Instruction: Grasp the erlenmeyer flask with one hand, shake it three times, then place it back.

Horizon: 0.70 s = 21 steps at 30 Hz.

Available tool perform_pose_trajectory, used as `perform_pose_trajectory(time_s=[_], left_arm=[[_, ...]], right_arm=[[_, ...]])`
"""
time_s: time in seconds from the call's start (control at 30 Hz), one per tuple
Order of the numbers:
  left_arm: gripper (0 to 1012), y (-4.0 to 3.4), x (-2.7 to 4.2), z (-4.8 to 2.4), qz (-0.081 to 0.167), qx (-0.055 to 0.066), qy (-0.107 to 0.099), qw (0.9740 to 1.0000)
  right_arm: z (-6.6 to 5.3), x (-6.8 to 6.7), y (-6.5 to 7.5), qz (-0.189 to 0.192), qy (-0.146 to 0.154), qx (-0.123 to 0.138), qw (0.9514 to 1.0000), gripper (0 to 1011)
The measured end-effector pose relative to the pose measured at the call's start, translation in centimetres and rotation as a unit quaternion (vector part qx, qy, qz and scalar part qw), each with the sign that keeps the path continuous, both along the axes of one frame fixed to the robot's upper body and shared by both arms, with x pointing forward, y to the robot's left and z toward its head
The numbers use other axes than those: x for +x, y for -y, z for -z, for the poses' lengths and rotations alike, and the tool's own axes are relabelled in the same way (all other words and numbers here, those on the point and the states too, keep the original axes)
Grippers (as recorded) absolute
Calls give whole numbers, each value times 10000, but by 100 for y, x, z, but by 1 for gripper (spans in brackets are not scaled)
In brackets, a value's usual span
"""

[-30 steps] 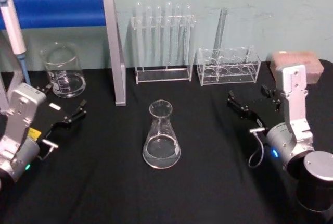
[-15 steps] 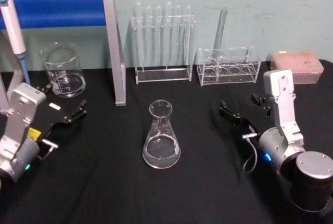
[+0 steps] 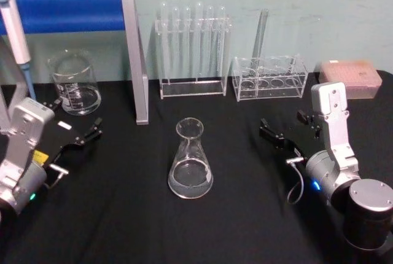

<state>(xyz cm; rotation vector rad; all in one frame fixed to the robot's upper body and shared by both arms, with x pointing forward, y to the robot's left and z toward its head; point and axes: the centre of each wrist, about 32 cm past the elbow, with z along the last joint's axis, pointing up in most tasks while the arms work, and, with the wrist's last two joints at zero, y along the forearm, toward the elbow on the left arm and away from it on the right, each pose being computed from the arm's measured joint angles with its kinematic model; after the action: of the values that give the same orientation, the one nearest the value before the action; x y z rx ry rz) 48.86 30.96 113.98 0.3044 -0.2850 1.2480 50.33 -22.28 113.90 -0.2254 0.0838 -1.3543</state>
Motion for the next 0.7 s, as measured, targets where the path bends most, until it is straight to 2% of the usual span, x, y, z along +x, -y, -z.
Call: perform_pose_trajectory(time_s=[0.7], left_arm=[[1001, 0, 0, 0, 0, 0, 0, 10000]], right_arm=[[-2, -1, 0, 4, 21, -15, 10000, 1000]])
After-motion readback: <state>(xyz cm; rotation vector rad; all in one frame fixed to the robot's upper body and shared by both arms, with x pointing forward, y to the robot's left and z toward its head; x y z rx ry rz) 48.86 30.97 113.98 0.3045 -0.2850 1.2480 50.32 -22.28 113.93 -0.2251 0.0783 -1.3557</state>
